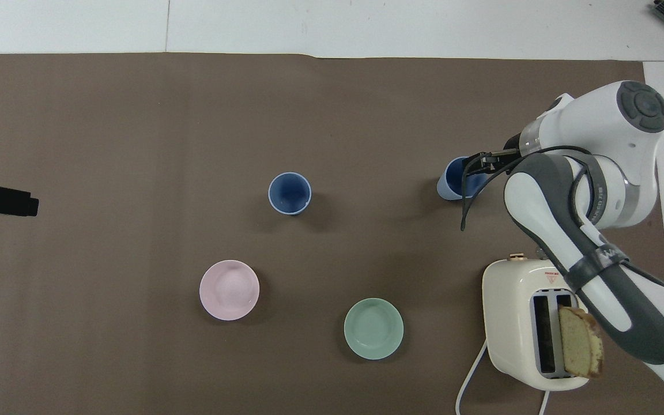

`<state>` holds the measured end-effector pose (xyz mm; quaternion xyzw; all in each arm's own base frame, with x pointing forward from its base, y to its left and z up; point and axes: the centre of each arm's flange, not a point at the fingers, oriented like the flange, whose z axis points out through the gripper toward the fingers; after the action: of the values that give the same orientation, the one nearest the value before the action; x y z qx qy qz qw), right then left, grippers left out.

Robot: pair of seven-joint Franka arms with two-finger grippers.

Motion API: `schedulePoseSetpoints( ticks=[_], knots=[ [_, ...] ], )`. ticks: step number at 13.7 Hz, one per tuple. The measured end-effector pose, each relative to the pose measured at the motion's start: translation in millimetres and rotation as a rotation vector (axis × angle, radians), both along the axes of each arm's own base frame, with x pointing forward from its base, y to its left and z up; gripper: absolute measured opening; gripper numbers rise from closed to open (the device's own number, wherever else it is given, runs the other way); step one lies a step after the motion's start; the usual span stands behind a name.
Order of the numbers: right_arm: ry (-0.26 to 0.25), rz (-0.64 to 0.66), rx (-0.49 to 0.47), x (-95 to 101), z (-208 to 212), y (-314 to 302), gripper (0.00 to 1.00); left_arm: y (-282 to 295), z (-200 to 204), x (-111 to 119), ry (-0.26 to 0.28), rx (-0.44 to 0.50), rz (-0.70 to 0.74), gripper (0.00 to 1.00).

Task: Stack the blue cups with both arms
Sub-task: 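Grasp the other blue cup with the right gripper while the left gripper rests, then lift the blue cup with the right gripper over the center cup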

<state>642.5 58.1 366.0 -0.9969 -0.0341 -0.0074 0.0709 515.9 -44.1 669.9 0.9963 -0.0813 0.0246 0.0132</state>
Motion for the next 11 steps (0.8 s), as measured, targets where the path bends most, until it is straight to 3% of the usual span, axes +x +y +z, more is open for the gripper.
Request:
schedulePoseSetpoints(
  ticks=[2, 4, 8, 9, 11],
  knots=[
    [0.003, 0.000, 0.000, 0.0, -1.8, -0.3, 0.82, -1.7, 0.0, -0.2, 0.000, 0.000, -0.003, 1.00],
    [0.003, 0.000, 0.000, 0.0, -1.8, -0.2, 0.55, -2.7, 0.0, -0.3, 0.000, -0.001, -0.005, 1.00],
    [0.003, 0.000, 0.000, 0.0, -1.8, -0.1, 0.11, -3.0, 0.0, -0.3, 0.000, -0.001, -0.005, 1.00],
    [0.002, 0.000, 0.000, 0.1, -1.7, -0.1, 0.04, -3.1, 0.1, -0.4, 0.000, -0.002, -0.005, 1.00],
    [0.000, 0.000, 0.000, 0.7, -0.4, -0.1, 0.04, -3.2, 0.2, -0.5, 0.000, -0.003, -0.005, 1.00]
  ],
)
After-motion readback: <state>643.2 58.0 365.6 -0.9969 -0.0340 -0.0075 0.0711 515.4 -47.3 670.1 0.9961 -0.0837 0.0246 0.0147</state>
